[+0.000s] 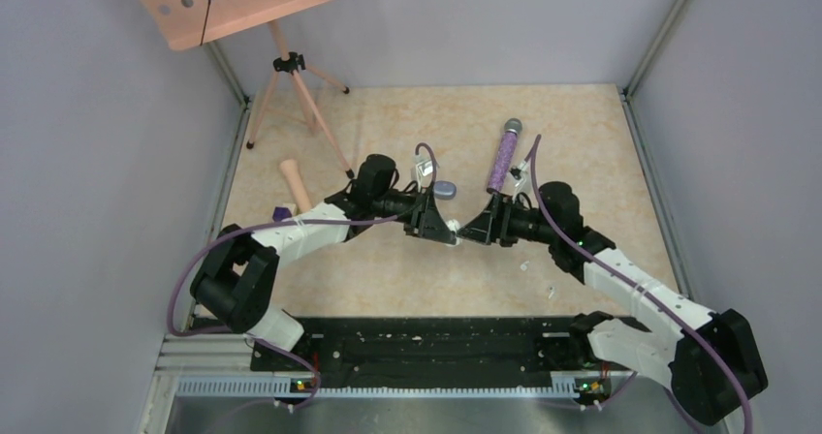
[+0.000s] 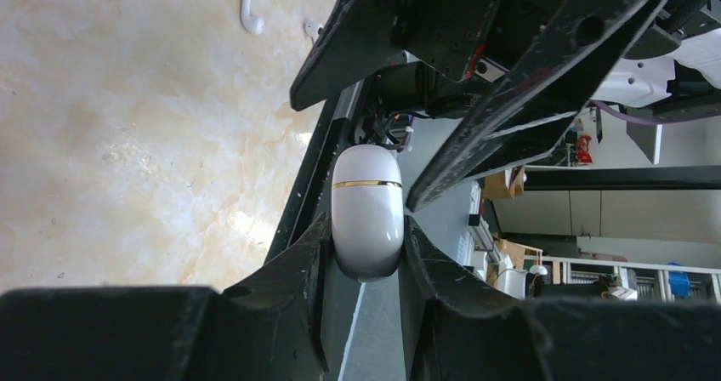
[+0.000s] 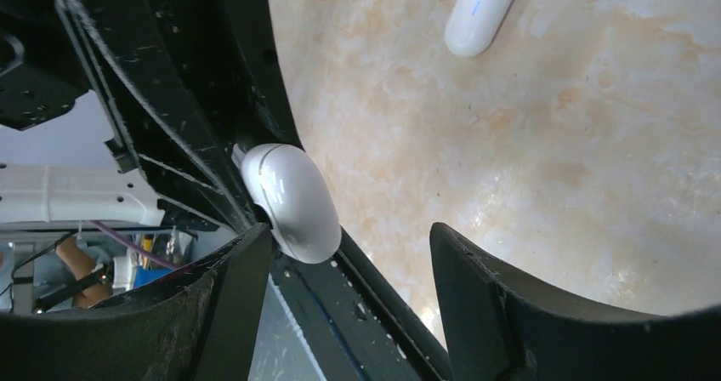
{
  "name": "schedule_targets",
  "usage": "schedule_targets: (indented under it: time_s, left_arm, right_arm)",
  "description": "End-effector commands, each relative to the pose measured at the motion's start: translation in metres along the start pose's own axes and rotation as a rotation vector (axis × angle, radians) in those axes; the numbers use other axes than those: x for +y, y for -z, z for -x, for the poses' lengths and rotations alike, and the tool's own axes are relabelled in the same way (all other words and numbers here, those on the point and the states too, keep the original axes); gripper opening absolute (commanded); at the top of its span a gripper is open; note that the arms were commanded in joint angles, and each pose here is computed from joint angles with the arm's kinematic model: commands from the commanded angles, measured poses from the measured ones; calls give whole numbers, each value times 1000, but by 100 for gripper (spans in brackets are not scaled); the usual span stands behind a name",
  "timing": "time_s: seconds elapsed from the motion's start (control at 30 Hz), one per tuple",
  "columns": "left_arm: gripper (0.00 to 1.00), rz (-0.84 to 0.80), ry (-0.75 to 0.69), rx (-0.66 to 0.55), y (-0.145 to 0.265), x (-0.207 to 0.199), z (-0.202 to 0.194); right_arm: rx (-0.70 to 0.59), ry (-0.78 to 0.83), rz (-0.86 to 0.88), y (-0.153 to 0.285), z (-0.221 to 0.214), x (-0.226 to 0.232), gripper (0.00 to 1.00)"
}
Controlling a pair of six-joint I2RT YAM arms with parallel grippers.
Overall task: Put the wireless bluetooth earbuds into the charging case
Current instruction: Pick up the charging case.
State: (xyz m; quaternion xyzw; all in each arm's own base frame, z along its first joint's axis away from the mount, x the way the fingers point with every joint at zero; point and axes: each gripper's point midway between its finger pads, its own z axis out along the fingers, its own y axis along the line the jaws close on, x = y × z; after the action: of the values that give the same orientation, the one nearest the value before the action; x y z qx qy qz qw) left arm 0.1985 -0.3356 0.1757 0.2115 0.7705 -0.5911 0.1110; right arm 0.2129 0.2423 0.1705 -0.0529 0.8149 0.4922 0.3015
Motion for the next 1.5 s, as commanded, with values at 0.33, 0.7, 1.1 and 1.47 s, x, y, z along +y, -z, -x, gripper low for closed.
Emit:
schedule_targets:
  time_s: [0.33,0.7,1.1,1.47]
  left_arm:
    - [0,-81,-125,-12,11,-38,11]
    - [0,-76,-142,-2,16,-40,5]
    - [0,-123,-183,54,19,-49,-3]
    - [0,-171,-219,82,28,-67,-8]
  right_arm:
    - [-84,28,-140,-1,17,-26,67]
    - [-90,38,-160,10,21,-25,67]
    - [-132,114,65,23,34,33,67]
    - [-92,81,343,25,21,65,51]
